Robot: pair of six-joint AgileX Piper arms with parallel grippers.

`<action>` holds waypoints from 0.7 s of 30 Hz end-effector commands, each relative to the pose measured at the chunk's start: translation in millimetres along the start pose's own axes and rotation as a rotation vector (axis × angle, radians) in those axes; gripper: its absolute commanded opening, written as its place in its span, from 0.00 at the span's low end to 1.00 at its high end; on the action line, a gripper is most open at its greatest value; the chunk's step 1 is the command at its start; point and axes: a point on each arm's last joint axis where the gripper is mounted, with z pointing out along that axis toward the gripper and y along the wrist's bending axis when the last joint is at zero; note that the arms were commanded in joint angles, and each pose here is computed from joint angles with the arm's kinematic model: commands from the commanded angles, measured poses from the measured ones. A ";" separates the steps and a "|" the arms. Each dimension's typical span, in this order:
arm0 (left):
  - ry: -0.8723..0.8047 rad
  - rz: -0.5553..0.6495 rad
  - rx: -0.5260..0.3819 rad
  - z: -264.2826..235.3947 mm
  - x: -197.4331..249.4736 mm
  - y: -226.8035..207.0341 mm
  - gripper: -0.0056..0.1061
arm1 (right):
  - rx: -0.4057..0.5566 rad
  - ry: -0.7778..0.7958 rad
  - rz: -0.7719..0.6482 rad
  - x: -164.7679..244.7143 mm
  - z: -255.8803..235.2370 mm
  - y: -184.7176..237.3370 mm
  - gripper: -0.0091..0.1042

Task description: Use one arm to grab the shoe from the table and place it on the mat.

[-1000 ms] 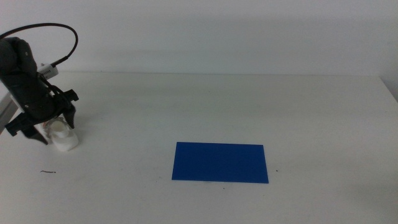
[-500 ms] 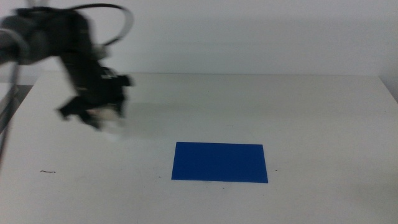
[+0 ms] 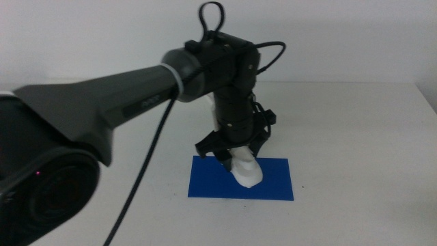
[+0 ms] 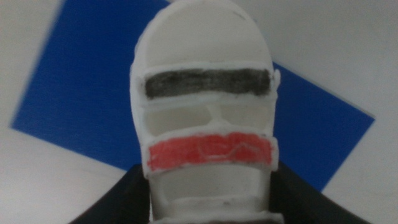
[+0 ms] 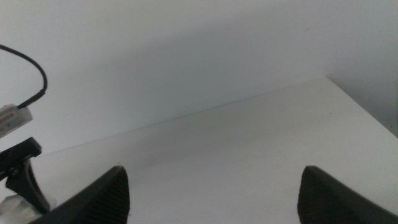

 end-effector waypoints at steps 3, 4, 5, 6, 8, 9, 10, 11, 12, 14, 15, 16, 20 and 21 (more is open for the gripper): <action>-0.010 -0.007 0.015 -4.7 0.3 -7.2 0.03 | -0.004 -0.010 -0.007 -0.2 -0.2 0.1 0.78; -0.006 -0.008 0.017 -4.7 0.7 -7.3 0.03 | -0.004 -0.010 -0.007 -0.2 -0.2 0.1 0.78; -0.006 -0.008 0.017 -4.7 0.7 -7.3 0.03 | -0.004 -0.010 -0.007 -0.2 -0.2 0.1 0.78; -0.006 -0.008 0.015 -3.9 0.6 -7.4 0.03 | -0.004 -0.010 -0.007 -0.2 -0.2 0.1 0.78; -0.005 -0.008 0.014 -3.2 0.5 -7.4 0.03 | -0.004 -0.010 -0.007 -0.2 -0.2 0.1 0.78; -0.005 -0.008 0.013 -2.6 0.5 -7.4 0.03 | -0.004 -0.010 -0.007 -0.2 -0.2 0.1 0.78; -0.005 -0.001 0.013 -2.8 0.5 -7.4 0.03 | -0.004 -0.010 -0.007 -0.2 -0.2 0.1 0.78; -0.005 -0.001 0.013 -2.8 0.5 -7.4 0.03 | -0.004 -0.010 -0.007 -0.2 -0.2 0.1 0.78; -0.006 0.000 0.012 -2.4 0.3 -7.3 0.03 | -0.004 -0.010 -0.007 -0.2 -0.2 0.1 0.78; -0.020 0.005 0.005 -2.4 -1.0 -6.7 0.03 | -0.004 -0.010 -0.007 -0.2 -0.2 0.1 0.78; -0.020 0.005 0.005 -2.4 -1.0 -6.7 0.03 | -0.004 -0.010 -0.007 -0.2 -0.2 0.1 0.78; -0.003 -0.001 0.013 -2.4 0.6 -7.5 0.03 | -0.004 -0.010 -0.007 -0.2 -0.2 0.1 0.78; -0.007 -0.008 -0.002 2.8 -0.4 -6.9 0.03 | -0.004 -0.010 -0.007 -0.2 -0.2 0.1 0.78; -0.002 -0.024 -0.004 4.8 -0.3 -7.1 0.03 | -0.004 -0.010 -0.007 -0.2 -0.2 0.1 0.78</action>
